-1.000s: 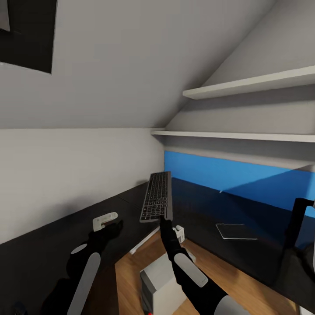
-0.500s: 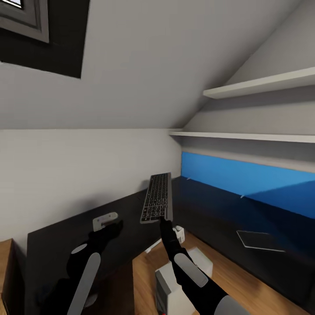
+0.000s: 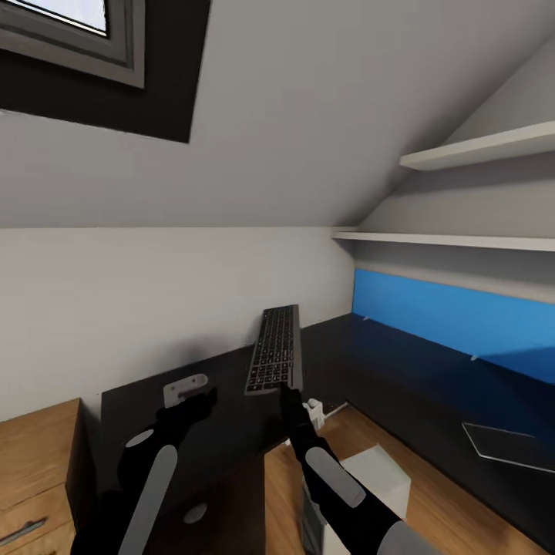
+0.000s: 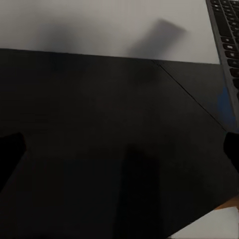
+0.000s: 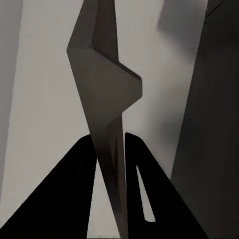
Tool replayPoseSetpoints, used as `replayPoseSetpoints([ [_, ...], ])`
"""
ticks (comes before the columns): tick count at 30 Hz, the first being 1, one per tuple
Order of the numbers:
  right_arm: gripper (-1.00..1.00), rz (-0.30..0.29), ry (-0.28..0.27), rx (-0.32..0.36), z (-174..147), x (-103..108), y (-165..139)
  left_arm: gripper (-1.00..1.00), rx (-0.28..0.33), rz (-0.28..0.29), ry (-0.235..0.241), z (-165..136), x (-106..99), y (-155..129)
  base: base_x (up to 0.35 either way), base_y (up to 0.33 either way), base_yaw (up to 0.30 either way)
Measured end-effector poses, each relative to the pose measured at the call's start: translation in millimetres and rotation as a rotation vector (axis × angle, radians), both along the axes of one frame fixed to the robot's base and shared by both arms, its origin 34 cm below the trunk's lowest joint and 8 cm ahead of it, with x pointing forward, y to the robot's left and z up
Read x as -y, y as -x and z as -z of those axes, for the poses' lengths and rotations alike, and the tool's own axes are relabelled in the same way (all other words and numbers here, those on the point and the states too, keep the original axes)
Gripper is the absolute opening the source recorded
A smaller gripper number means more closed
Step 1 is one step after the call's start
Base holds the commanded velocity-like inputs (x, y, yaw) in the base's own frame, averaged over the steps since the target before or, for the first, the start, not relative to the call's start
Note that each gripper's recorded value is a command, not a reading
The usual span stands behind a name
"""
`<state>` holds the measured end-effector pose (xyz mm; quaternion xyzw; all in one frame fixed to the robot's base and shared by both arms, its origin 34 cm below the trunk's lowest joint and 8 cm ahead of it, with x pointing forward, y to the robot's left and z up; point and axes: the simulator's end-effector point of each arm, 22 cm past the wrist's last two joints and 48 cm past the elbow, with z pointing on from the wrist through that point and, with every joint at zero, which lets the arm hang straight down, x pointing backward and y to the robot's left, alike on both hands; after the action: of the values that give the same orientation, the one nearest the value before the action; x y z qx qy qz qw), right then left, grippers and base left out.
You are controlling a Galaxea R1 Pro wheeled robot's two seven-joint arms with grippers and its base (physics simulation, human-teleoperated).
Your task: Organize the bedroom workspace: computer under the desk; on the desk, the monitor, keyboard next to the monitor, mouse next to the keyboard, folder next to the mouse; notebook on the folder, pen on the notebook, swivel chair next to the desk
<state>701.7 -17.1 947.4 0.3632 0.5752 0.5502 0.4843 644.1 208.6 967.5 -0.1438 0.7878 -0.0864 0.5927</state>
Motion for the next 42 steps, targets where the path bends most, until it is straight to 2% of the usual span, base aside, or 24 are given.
replayPoseSetpoints([
  [14,-1.00,-0.003,0.001,0.003,0,0,0,1.00,-0.001,0.001,0.001,0,0,0,-0.042,0.000,0.271],
  [21,-1.00,-0.007,-0.001,0.005,-1,1,0,1.00,-0.002,0.001,0.001,1,1,-1,-0.291,-0.063,0.032],
  [26,-1.00,-0.053,-0.003,-0.001,-1,-8,3,1.00,-0.004,0.002,0.001,1,1,0,-0.055,-0.026,0.002],
  [35,-1.00,-0.060,-0.003,0.000,-1,-9,3,1.00,-0.007,0.003,0.001,3,1,0,-0.015,-0.001,0.000],
  [42,-1.00,-0.064,-0.011,0.014,-6,-13,4,1.00,-0.009,0.004,0.002,3,2,0,-0.258,0.000,0.000],
])
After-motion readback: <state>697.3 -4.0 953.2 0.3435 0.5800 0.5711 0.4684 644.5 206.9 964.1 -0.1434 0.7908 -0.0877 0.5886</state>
